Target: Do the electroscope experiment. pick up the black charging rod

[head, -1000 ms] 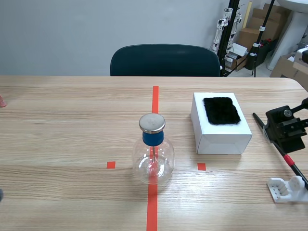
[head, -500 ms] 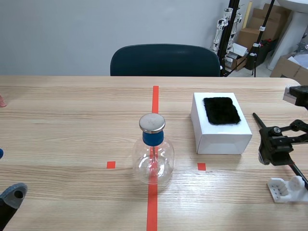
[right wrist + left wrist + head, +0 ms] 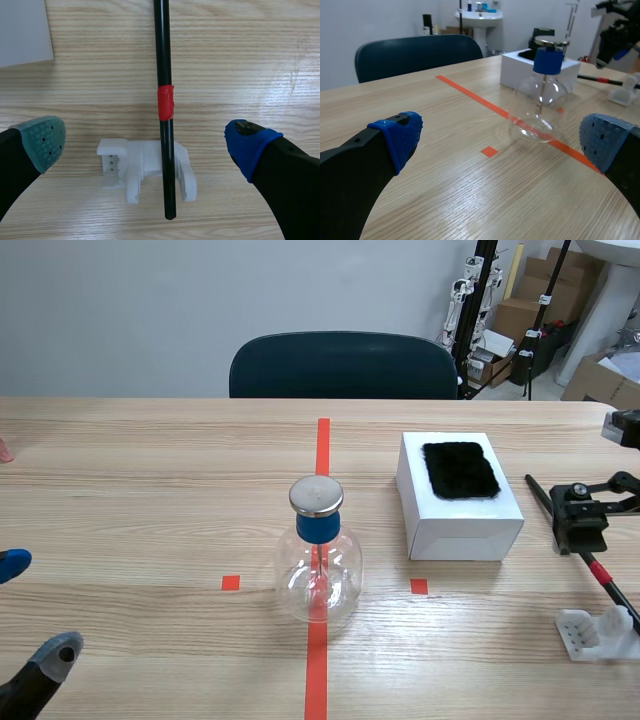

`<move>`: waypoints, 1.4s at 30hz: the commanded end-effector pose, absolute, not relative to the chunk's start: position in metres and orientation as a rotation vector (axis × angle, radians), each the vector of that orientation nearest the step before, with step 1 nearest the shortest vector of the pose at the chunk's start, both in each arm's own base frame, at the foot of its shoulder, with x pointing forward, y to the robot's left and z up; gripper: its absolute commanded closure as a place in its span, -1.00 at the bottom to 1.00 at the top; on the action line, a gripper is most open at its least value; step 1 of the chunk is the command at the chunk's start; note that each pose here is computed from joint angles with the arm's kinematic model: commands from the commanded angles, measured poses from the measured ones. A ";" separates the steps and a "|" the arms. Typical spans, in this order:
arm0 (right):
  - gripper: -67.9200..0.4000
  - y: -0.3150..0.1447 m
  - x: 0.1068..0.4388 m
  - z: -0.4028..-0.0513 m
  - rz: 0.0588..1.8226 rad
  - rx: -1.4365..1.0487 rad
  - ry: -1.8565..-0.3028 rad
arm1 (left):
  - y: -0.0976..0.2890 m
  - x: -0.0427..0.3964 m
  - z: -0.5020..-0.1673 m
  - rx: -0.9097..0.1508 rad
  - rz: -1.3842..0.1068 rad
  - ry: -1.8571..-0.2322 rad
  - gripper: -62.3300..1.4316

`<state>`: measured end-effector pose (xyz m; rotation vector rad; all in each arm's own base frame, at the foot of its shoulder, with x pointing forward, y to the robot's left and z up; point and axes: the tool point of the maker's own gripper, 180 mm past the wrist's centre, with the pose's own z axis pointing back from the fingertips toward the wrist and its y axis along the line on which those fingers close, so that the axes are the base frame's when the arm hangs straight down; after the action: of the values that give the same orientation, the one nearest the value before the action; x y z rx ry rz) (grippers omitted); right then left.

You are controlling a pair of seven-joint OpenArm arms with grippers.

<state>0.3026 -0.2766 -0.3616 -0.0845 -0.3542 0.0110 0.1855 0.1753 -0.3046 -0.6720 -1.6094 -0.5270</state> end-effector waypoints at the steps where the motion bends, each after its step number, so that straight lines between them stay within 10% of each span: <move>1: -1.00 -0.287 0.315 -0.350 0.006 -0.113 -0.393 | 0.168 0.186 -0.301 -0.707 -0.546 -1.619 -1.00; 42: -1.00 -0.278 0.315 -0.406 0.048 -0.090 -0.262 | 0.160 0.187 -0.319 -0.683 -0.602 -1.591 -1.00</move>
<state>0.3005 -0.2721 -0.4197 -0.0846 -0.2243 0.0598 0.1839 0.1630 -0.3252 -0.6818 -1.5518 -0.6133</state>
